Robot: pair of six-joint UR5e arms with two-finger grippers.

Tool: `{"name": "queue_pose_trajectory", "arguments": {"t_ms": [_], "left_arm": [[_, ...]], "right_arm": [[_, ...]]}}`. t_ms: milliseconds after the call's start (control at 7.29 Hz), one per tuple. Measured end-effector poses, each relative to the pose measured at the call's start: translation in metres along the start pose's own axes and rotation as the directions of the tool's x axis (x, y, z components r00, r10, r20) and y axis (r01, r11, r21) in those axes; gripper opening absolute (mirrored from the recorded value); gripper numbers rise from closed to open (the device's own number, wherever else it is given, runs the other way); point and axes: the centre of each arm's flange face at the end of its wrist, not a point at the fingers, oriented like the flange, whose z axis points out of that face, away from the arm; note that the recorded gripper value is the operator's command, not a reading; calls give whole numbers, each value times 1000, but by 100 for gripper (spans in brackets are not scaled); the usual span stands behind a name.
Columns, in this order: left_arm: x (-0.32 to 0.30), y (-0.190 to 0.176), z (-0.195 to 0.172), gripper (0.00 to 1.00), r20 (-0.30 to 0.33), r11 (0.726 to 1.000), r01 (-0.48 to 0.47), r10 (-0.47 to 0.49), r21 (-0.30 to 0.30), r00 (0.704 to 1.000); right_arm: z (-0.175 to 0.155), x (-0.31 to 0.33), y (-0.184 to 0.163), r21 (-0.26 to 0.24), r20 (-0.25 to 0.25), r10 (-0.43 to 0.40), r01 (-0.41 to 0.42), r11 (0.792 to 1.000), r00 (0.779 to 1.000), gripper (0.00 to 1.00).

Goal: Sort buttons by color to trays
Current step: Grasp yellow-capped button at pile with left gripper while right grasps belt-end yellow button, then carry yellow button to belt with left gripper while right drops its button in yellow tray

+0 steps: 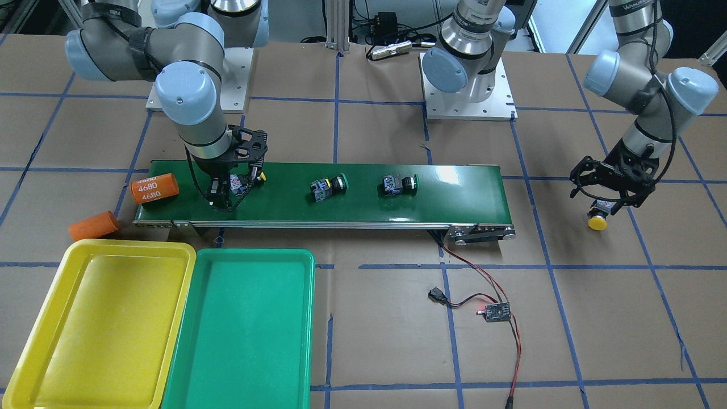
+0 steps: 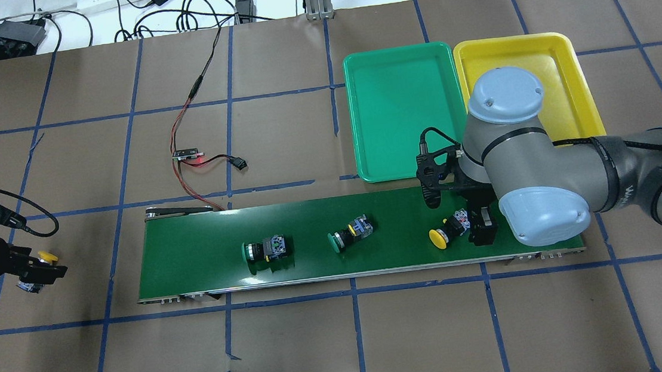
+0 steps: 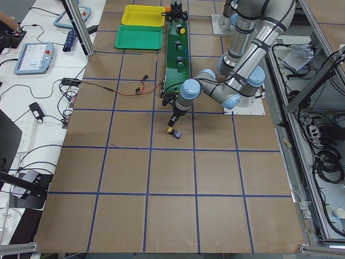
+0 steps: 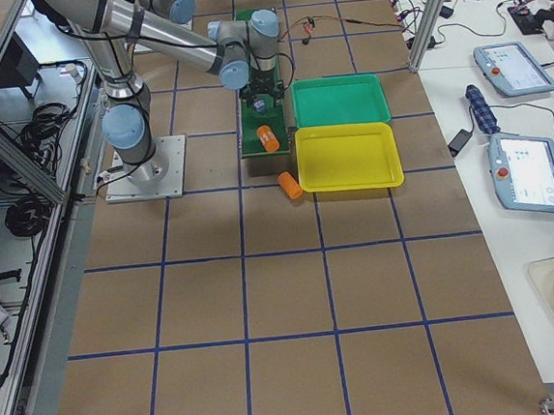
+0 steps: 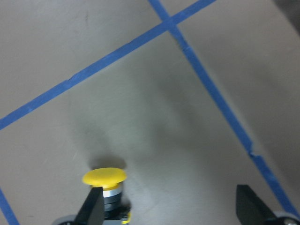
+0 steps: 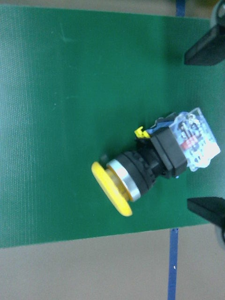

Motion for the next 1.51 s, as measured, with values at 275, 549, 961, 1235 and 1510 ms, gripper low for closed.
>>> {"name": "queue_pose_trajectory", "arguments": {"t_ms": [275,549,961,1235,1510], "left_arm": [[-22,13,14,79,-9,999,27,-27,-35,1000],[-28,24,25,38,-26,998,52,-53,-45,998],[-29,26,28,16,-31,998,51,-52,-47,998],[-21,10,18,16,-17,997,3,-5,-75,1000],[19,-50,-6,16,-49,987,-142,138,-74,989]], "right_arm": [[2,0,0,0,6,-6,6,1000,1000,57],[1,-3,-1,4,9,-24,24,1000,1000,23],[4,-8,0,-7,60,-35,35,999,998,0],[-16,1,0,-9,61,-59,59,998,996,0],[-61,27,11,0,30,-46,46,999,999,0]]}}
